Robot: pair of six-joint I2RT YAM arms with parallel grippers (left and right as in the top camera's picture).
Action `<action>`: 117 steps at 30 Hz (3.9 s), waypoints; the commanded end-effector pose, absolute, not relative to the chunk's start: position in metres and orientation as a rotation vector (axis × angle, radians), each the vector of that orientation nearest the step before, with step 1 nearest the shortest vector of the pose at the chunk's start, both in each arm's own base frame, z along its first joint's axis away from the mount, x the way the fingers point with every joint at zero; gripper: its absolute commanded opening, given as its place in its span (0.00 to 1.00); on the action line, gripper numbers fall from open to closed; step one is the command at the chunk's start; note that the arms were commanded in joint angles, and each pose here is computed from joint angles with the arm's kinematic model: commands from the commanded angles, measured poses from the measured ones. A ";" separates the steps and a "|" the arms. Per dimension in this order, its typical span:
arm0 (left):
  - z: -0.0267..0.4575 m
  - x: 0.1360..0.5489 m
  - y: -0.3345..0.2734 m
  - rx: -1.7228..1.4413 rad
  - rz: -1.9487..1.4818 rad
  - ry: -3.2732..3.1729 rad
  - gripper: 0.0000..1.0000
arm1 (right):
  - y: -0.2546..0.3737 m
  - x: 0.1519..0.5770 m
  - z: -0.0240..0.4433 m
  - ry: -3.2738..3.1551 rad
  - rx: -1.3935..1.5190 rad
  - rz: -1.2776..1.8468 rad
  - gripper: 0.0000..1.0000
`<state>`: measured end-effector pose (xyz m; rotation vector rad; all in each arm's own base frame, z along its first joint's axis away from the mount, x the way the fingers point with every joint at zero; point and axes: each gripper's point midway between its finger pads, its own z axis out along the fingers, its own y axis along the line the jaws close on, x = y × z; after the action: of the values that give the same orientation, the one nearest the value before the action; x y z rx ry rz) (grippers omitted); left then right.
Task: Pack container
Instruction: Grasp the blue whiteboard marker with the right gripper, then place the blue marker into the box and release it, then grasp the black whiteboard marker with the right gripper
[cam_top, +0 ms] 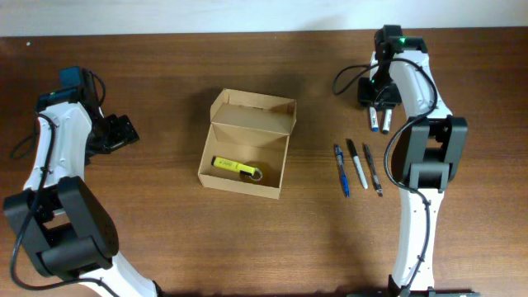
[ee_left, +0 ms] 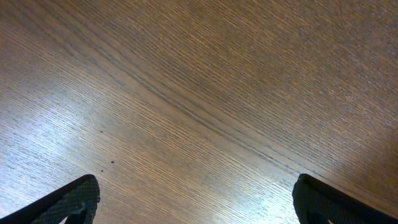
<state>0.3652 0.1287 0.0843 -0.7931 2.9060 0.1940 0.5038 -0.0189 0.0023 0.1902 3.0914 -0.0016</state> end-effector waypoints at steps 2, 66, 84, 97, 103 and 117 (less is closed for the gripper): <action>0.084 0.365 0.128 -0.778 0.186 2.912 1.00 | -0.021 0.492 -0.023 3.157 0.193 -0.018 0.11; 0.084 0.365 0.128 -0.778 0.185 2.912 1.00 | 0.315 0.334 0.065 2.623 -1.673 0.193 0.38; 0.084 0.365 0.128 -0.778 0.185 2.912 1.00 | 0.211 0.367 0.309 2.350 -0.921 0.010 0.60; 0.084 0.365 0.128 -0.778 0.185 2.912 1.00 | 0.113 0.423 0.299 2.478 -0.415 -0.016 0.62; 0.084 0.365 0.128 -0.778 0.185 2.912 1.00 | 0.040 0.449 0.207 2.732 0.033 -0.014 0.62; 0.084 0.365 0.128 -0.778 0.185 2.912 1.00 | -0.025 0.461 0.032 3.062 0.309 0.117 0.56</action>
<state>0.3652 0.1287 0.0843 -0.7931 2.9060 0.1940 0.4603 -0.0191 0.0401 0.2565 3.0573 0.0854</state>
